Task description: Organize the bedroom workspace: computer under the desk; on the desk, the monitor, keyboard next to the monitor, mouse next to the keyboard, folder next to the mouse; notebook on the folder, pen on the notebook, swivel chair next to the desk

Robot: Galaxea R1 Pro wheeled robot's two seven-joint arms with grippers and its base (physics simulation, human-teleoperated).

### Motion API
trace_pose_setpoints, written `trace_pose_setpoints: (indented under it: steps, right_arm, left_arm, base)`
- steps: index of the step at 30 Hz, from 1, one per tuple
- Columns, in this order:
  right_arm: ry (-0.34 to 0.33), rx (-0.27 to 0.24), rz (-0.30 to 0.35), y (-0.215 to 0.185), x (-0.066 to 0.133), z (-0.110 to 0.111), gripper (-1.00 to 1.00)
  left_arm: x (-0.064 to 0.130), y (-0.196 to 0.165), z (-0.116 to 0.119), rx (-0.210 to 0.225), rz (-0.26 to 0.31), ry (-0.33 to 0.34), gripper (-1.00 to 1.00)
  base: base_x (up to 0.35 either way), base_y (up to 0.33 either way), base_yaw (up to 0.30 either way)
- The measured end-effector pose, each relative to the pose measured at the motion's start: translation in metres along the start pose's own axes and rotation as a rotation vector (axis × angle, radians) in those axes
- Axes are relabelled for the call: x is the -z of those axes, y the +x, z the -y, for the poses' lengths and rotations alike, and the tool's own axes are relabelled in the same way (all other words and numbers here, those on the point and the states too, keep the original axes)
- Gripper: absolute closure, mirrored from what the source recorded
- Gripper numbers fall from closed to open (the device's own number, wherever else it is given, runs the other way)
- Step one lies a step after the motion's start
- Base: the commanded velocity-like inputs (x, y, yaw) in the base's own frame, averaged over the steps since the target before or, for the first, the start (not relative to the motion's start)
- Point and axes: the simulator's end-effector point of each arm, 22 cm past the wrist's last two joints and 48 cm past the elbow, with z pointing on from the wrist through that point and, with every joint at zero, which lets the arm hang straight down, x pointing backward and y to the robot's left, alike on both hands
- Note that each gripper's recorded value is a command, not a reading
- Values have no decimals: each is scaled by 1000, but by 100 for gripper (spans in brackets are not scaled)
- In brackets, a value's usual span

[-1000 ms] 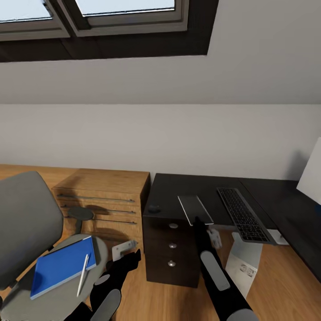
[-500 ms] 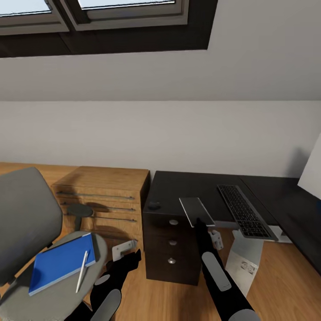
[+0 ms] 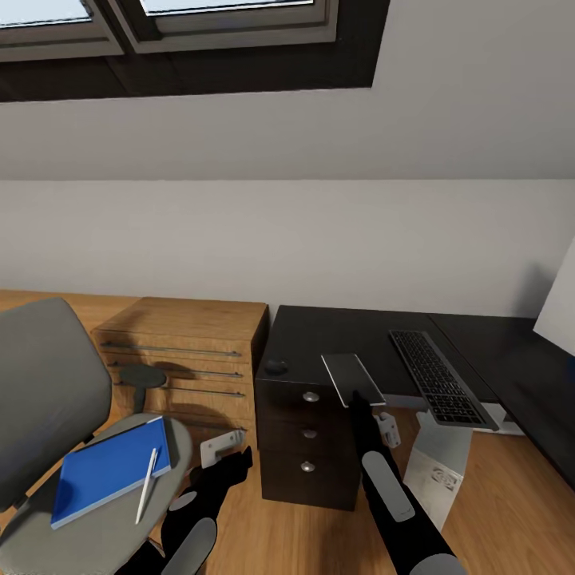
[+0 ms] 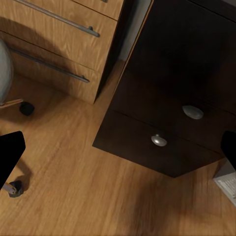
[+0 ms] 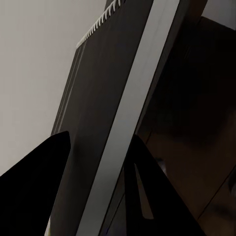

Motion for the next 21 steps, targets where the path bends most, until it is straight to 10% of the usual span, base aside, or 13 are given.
trace_pose_setpoints:
  steps: [21]
  right_arm:
    - [2, 0, 1, 0, 0, 1, 100]
  left_arm:
    - [5, 3, 5, 0, -2, 15, -100]
  base:
    - [52, 0, 0]
